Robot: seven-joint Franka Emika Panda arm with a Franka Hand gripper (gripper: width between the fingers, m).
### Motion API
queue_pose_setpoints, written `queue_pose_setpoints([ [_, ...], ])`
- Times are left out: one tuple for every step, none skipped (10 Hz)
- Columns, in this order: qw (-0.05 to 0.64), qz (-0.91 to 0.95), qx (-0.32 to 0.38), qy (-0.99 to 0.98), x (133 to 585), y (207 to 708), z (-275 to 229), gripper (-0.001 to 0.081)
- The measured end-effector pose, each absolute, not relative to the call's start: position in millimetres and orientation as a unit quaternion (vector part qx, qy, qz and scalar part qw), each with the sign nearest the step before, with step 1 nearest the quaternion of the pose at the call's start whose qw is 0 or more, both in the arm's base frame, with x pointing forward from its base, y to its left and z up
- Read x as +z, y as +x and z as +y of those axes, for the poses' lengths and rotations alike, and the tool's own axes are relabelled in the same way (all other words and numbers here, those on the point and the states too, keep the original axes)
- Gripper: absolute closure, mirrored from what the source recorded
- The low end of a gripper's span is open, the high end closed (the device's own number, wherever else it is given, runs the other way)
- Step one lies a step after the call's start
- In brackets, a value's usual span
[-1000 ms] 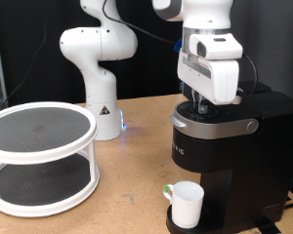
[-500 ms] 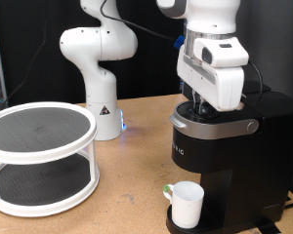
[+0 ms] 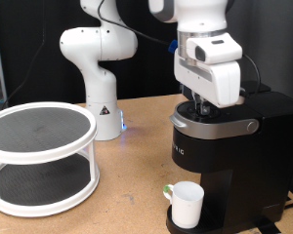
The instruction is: Make a cup of coffee with the keurig machine
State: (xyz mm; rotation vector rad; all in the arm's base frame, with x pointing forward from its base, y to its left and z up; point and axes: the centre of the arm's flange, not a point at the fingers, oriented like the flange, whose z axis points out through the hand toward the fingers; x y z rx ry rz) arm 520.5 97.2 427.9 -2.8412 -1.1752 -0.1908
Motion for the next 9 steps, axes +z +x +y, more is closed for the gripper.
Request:
queue_pose_setpoints([
  [0.041,-0.382,-0.079,-0.920,428,516,91,0.0799],
  [0.052,-0.382,-0.091,-0.918,429,512,83,0.0799],
  [0.061,-0.380,-0.103,-0.917,432,508,76,0.0799],
  [0.067,-0.380,-0.115,-0.916,439,504,69,0.0799],
  [0.072,-0.377,-0.128,-0.915,447,500,64,0.0799],
  [0.076,-0.375,-0.137,-0.914,458,496,59,0.0799],
  [0.076,-0.375,-0.143,-0.913,468,491,55,0.0799],
  [0.077,-0.379,-0.143,-0.911,477,486,51,0.0799],
  [0.072,-0.387,-0.140,-0.908,485,481,47,0.0799],
])
